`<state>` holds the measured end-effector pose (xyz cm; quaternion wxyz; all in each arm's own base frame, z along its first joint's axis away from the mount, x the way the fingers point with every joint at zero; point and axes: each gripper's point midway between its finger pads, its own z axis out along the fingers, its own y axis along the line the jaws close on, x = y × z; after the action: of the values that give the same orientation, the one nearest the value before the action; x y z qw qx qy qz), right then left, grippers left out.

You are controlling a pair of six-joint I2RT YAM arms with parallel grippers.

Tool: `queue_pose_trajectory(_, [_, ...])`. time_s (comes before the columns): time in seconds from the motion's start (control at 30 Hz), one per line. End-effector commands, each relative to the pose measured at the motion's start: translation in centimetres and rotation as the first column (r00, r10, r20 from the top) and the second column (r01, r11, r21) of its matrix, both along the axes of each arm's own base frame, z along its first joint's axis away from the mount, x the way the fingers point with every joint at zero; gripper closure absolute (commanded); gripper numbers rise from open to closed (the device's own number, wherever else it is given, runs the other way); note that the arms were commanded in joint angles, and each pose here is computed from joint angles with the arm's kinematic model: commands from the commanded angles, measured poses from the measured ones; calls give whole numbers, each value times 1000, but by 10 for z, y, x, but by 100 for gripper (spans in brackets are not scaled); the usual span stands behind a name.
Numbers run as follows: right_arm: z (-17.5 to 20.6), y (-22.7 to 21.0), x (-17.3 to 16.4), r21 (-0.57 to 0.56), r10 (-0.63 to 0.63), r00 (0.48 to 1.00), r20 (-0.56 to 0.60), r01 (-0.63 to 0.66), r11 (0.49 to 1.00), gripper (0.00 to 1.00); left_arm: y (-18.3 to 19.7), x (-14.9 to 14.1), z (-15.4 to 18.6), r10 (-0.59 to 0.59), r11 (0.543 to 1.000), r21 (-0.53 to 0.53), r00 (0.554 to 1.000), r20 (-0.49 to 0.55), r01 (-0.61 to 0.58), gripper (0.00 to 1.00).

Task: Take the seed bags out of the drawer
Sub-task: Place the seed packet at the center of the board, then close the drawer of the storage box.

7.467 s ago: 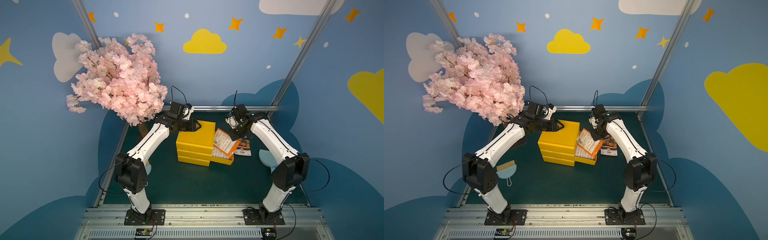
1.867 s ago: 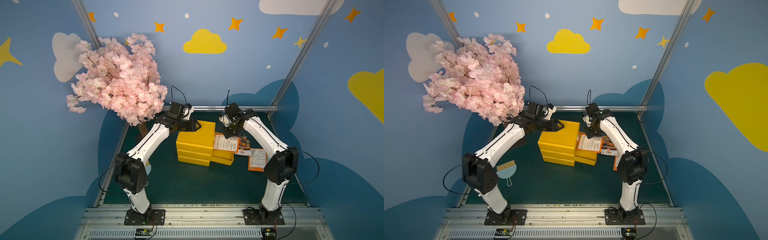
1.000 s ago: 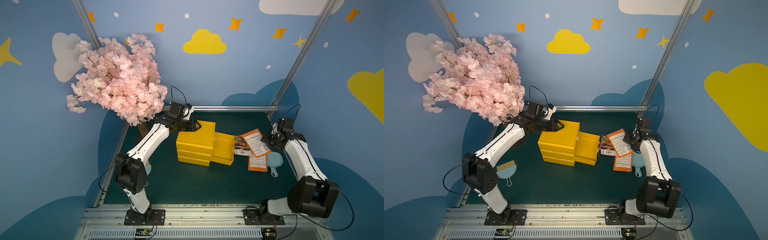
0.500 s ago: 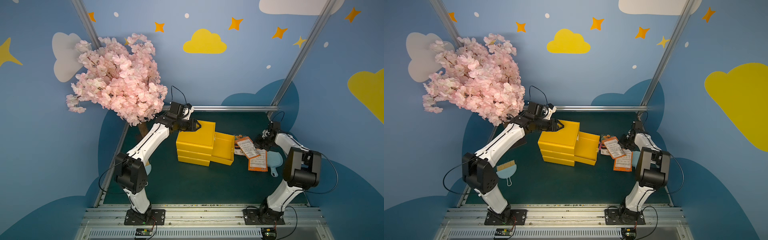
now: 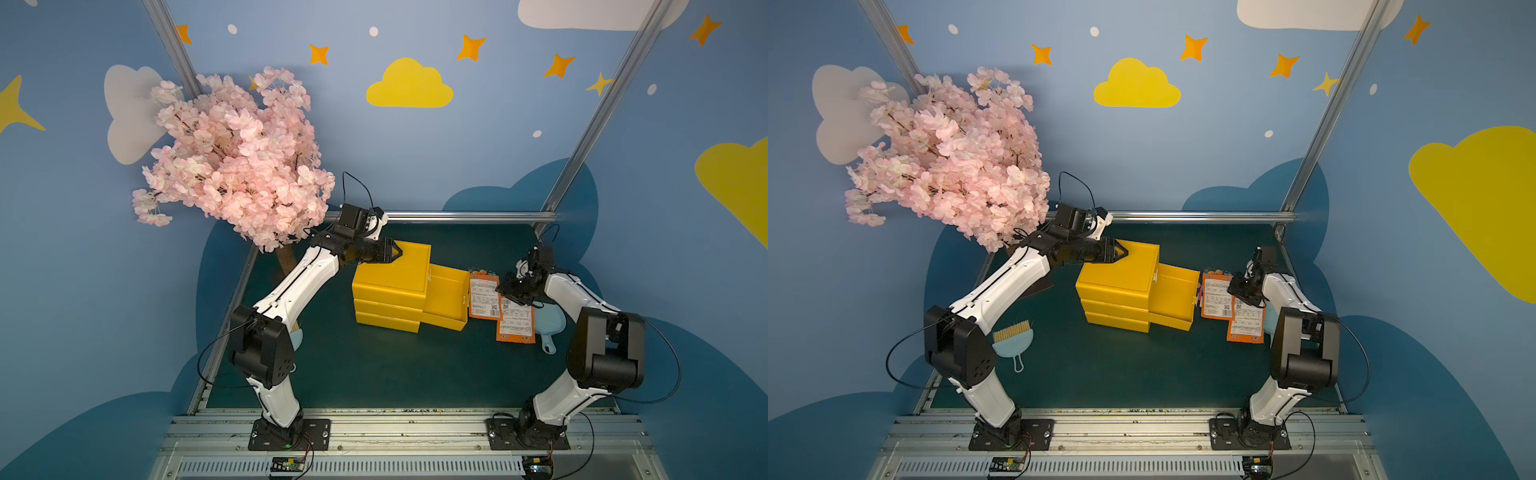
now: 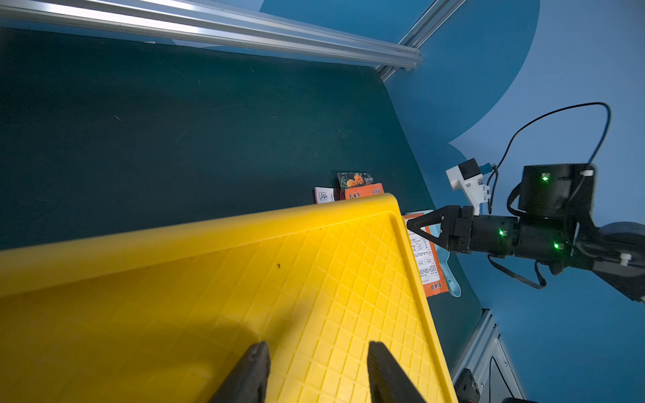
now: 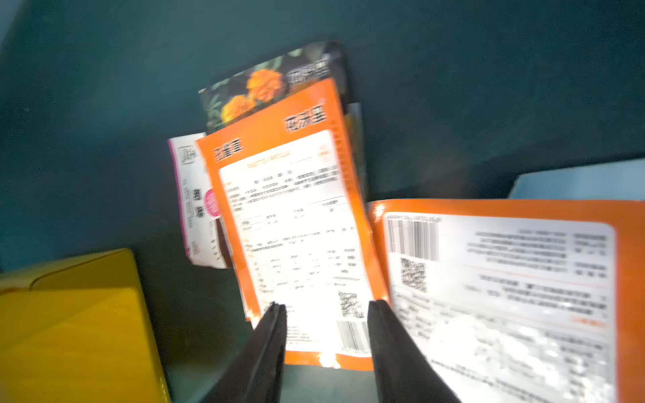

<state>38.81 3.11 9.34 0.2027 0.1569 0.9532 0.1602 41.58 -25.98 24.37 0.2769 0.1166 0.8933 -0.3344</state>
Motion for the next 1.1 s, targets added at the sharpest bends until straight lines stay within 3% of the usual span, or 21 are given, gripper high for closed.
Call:
queue_pose_trajectory(0.0, [17,27,-15,-16,92,995,26,-91,996,49,22,-43,-103,64,981,193,938,-340,3,48])
queue_pose_trajectory(0.33, [25,79,-21,32,191,981,27,-191,981,45,23,-48,-104,62,981,192,938,-342,5,48])
queue_pose_trajectory(1.07, [34,185,-3,373,299,951,81,-307,876,45,24,-54,-109,63,981,195,936,-347,6,48])
